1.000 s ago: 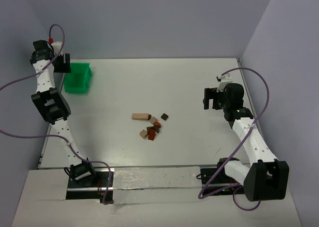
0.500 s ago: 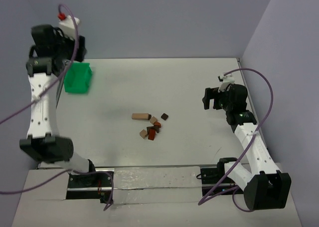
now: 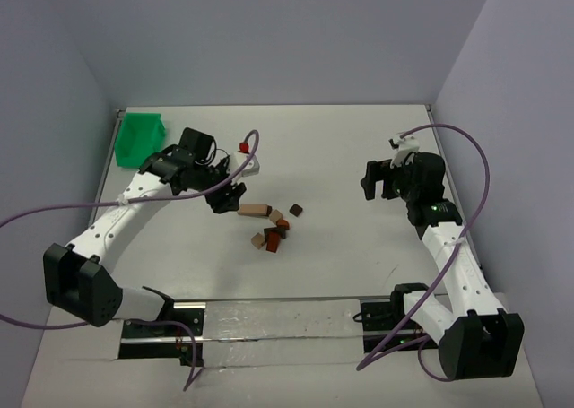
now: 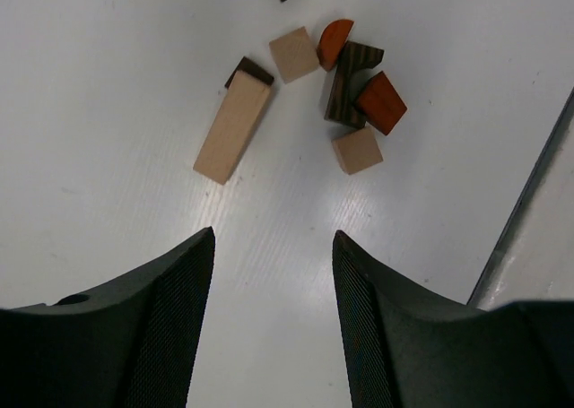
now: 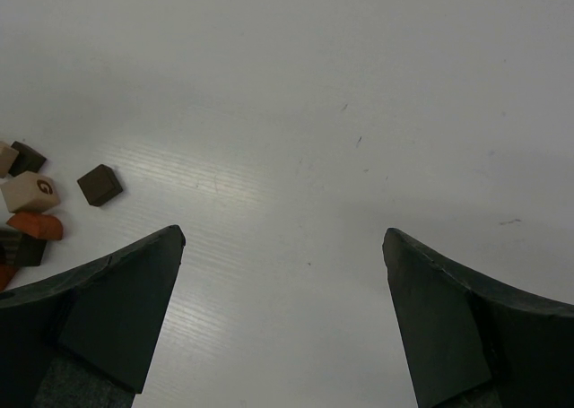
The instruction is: Build the wood block tower
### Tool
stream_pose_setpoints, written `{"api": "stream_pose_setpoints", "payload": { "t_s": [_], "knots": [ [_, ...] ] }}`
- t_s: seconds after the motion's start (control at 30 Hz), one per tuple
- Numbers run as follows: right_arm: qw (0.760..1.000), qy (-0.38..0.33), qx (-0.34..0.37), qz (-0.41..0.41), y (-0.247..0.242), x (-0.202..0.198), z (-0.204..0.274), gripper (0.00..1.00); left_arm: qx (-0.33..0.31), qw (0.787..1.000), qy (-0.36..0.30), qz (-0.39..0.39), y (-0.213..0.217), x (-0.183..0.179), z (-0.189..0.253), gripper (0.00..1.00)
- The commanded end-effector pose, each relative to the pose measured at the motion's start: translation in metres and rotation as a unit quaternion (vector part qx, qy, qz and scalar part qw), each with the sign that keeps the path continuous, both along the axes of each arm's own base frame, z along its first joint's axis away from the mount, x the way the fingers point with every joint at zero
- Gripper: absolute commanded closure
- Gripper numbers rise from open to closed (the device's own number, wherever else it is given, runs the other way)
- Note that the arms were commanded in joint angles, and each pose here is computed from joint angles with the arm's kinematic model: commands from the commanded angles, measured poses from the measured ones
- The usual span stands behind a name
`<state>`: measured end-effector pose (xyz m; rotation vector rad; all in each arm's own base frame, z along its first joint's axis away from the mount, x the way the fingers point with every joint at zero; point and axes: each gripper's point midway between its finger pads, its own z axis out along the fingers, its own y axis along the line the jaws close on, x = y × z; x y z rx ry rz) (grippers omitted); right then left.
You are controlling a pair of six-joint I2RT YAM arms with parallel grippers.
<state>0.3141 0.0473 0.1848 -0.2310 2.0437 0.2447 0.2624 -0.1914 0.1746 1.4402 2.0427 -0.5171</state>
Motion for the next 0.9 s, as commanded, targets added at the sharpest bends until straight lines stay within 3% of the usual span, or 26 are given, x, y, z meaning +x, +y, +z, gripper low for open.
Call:
{"api": "stream_pose_setpoints", "payload": {
  "t_s": [0.0,0.2,0.43,0.87],
  "knots": [
    [1.000,-0.022,-0.002,0.011,0.001,0.004,0.018,0.00,0.045,0.996,-0.025,-0.079,-0.023,0.018,-0.022,0.38],
    [1.000,-0.017,-0.004,0.009,0.000,0.005,0.015,0.00,0.098,0.990,-0.036,-0.092,-0.028,0.050,-0.069,0.31],
    [1.000,-0.004,-0.002,0.017,0.003,0.007,0.010,0.00,0.113,0.981,-0.077,-0.135,-0.037,0.073,-0.082,0.31],
    [1.000,0.014,-0.008,0.015,0.001,0.013,0.000,0.00,0.100,0.975,-0.037,-0.193,-0.054,0.057,-0.112,0.23]
  ]
}}
